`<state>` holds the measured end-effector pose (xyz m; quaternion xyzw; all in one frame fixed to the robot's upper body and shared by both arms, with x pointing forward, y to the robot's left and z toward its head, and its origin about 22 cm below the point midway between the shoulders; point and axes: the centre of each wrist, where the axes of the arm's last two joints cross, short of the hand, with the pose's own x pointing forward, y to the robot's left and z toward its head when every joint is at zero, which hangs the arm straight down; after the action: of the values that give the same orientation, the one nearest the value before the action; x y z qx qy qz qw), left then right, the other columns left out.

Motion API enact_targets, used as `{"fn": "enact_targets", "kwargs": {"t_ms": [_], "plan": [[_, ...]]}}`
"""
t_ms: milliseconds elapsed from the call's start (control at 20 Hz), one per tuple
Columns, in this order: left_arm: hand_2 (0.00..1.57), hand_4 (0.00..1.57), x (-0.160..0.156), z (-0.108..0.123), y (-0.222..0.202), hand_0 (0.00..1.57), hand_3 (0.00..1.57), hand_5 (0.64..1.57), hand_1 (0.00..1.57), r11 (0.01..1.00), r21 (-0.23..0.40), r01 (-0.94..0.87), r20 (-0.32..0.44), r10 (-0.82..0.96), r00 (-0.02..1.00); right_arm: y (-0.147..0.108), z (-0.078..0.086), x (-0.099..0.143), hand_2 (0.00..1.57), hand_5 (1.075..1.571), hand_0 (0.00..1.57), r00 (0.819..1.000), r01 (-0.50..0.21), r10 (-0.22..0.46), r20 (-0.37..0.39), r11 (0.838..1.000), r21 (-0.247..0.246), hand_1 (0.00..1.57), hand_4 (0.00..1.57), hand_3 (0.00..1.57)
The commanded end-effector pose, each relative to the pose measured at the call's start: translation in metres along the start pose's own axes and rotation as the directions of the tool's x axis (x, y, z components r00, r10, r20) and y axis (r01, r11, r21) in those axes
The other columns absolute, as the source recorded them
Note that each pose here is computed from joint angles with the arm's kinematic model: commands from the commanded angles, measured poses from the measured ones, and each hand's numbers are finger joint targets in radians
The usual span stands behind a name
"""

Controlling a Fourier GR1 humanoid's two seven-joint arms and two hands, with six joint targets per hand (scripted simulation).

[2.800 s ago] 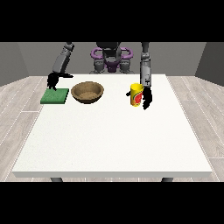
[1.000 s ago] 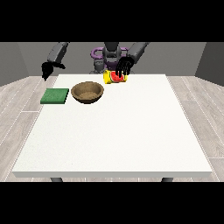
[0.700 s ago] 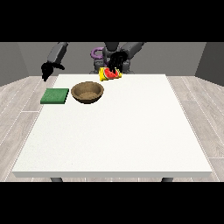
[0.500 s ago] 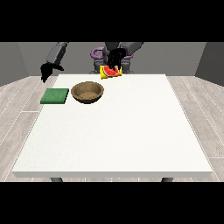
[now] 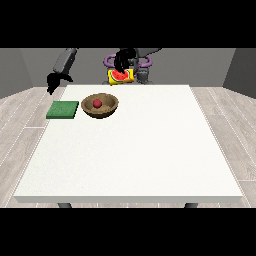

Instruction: Pick the cup and pour the ball into the bowl, then pick the bowl and place it on the pad

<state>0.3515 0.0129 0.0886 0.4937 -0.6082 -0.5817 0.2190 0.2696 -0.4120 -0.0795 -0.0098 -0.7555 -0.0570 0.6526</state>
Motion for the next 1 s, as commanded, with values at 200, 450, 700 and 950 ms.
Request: {"fn": "enact_targets", "kwargs": {"t_ms": [200,450,700,950], "plan": [[1.57,1.09,-0.004,0.005,-0.004,0.75,1.57,1.553,0.75,0.965,-0.020,0.263,0.169,-0.256,0.952,-0.017,0.013,0.002,0.12,1.528,0.00,0.998,0.041,-0.041,0.050,0.999,0.001,0.00,0.42,0.24],[1.57,1.13,-0.004,0.011,0.006,1.48,1.57,1.539,1.48,0.976,-0.038,0.213,0.203,-0.202,0.958,-0.027,0.017,0.006,0.26,1.526,0.00,1.000,0.008,-0.008,0.012,1.000,-0.026,0.00,0.43,0.39],[1.57,1.06,-0.018,-0.003,0.029,0.76,1.57,1.560,0.76,0.993,0.017,0.113,0.128,-0.114,0.985,0.006,-0.001,-0.005,0.30,1.554,0.00,0.995,0.076,-0.076,-0.061,0.997,-0.007,0.00,0.73,0.25],[1.57,0.77,-0.086,0.027,0.006,0.00,1.57,1.510,0.00,0.981,0.118,-0.154,-0.018,0.157,0.987,-0.032,0.018,0.007,0.35,1.562,0.00,0.998,0.039,-0.044,-0.041,0.993,-0.114,0.00,0.70,0.28]]}}
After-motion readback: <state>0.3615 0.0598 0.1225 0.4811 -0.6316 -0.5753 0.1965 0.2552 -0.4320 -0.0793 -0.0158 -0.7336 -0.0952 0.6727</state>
